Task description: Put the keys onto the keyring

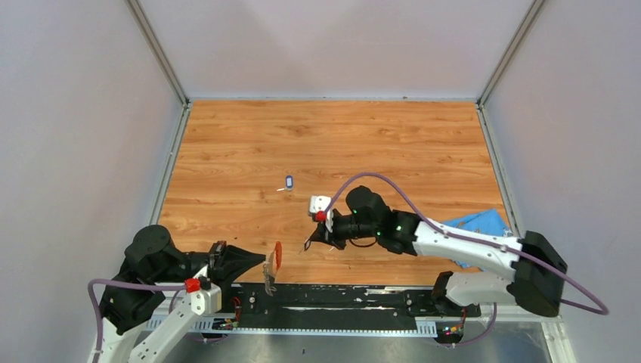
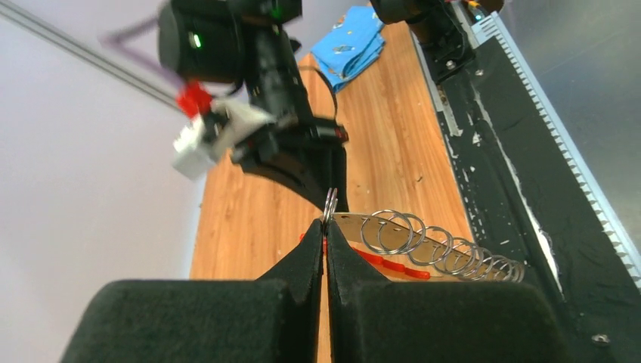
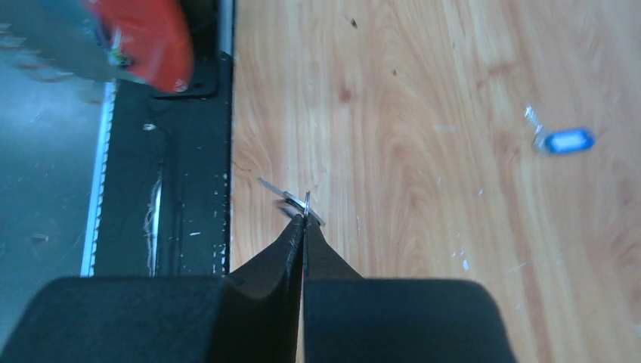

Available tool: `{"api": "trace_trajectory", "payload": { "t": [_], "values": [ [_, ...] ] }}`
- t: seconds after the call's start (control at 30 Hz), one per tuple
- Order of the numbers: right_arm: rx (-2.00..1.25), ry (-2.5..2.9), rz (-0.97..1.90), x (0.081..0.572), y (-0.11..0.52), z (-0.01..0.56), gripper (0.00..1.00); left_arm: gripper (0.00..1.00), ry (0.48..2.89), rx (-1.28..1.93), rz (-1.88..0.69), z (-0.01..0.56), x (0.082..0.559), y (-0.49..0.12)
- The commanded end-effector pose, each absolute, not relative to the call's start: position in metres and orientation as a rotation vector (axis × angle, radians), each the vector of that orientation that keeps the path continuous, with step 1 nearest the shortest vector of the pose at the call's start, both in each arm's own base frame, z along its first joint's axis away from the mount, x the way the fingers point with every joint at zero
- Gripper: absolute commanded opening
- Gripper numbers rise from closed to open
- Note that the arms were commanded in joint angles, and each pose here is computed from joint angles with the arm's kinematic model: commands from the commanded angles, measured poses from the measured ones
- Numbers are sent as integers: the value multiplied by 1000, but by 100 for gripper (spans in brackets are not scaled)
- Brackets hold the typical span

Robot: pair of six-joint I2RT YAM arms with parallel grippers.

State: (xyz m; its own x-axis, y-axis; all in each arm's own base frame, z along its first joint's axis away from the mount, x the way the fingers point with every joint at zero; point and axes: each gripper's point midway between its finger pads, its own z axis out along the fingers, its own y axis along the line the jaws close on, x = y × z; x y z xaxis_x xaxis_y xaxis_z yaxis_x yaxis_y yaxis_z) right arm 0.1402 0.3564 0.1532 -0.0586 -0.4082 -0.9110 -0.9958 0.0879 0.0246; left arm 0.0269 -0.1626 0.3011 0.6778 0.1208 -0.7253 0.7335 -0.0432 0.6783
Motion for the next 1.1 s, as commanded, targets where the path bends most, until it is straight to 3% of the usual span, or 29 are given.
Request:
{"api": "trace_trajectory", "payload": {
  "t": [0.0,0.2,0.47,0.67,1.07],
  "values": [
    [-1584,1387,799,112,338,188,0,0,715,1586,-644,304,23,-169],
    [-1657,1051,724,89,333,262,0,0,708,1601,-692,304,21,-173],
    [-1805,856,675,71,351,314,0,0,606,1626,-682,303,12,-173],
    [-1885,747,659,55,361,325,0,0,526,1633,-620,311,11,-172],
    [-2021,582,633,26,373,340,0,0,591,1623,-744,317,3,-175]
  ]
}}
